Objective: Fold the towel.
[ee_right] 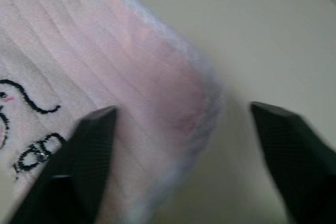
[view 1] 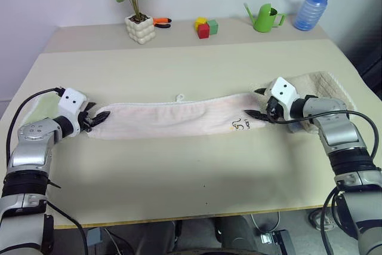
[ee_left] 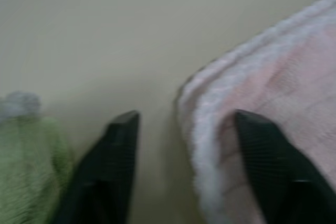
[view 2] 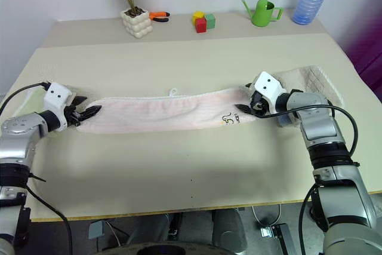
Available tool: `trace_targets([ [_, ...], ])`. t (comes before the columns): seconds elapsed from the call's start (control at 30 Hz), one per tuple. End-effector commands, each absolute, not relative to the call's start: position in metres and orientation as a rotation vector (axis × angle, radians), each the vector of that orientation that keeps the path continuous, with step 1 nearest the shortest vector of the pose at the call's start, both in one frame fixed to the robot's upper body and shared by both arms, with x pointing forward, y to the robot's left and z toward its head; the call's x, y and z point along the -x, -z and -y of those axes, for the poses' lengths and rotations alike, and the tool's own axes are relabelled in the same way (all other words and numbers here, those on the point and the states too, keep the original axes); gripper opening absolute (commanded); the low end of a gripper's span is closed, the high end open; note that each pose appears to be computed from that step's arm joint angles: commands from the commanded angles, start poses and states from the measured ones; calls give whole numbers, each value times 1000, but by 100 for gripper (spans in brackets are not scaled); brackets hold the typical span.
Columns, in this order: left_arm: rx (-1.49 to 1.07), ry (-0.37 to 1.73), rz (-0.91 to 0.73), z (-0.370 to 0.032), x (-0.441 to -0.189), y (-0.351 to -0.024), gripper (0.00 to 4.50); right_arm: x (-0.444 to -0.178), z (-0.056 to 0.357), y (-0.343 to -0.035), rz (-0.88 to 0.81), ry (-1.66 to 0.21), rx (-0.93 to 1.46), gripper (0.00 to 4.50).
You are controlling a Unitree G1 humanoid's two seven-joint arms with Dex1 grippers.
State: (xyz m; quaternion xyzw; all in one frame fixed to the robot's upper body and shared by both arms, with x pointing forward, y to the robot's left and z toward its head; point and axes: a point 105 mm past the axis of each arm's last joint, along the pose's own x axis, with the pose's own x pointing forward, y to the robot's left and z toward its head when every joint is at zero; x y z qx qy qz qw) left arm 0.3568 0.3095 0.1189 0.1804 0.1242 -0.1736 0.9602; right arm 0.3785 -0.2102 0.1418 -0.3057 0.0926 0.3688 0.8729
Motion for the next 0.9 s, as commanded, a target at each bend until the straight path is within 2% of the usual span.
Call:
trace_targets([
  [0.03, -335, 307, -151, -315, -355, -145, 390, -379, 218, -174, -99, -709, 695, 445],
  [0.2, -202, 261, -45, -316, -340, -167, 390, -365, 230, -198, -42, -633, 681, 445],
  [0.33, -47, 255, 67, -305, -332, -191, 393, -340, 222, -201, -52, -660, 458, 448],
  [0.47, -113, 454, 62, -242, -328, -192, 393, -317, 209, -196, -68, -664, 152, 448],
  [0.57, -189, 647, 46, -185, -321, -183, 393, -303, 203, -181, -125, -654, 6, 448],
  [0.67, -300, 917, 31, -120, -302, -164, 393, -291, 202, -154, -232, -563, -171, 448],
  [0.9, -226, 1060, 49, -85, -289, -161, 393, -280, 202, -126, -347, -401, -446, 448],
])
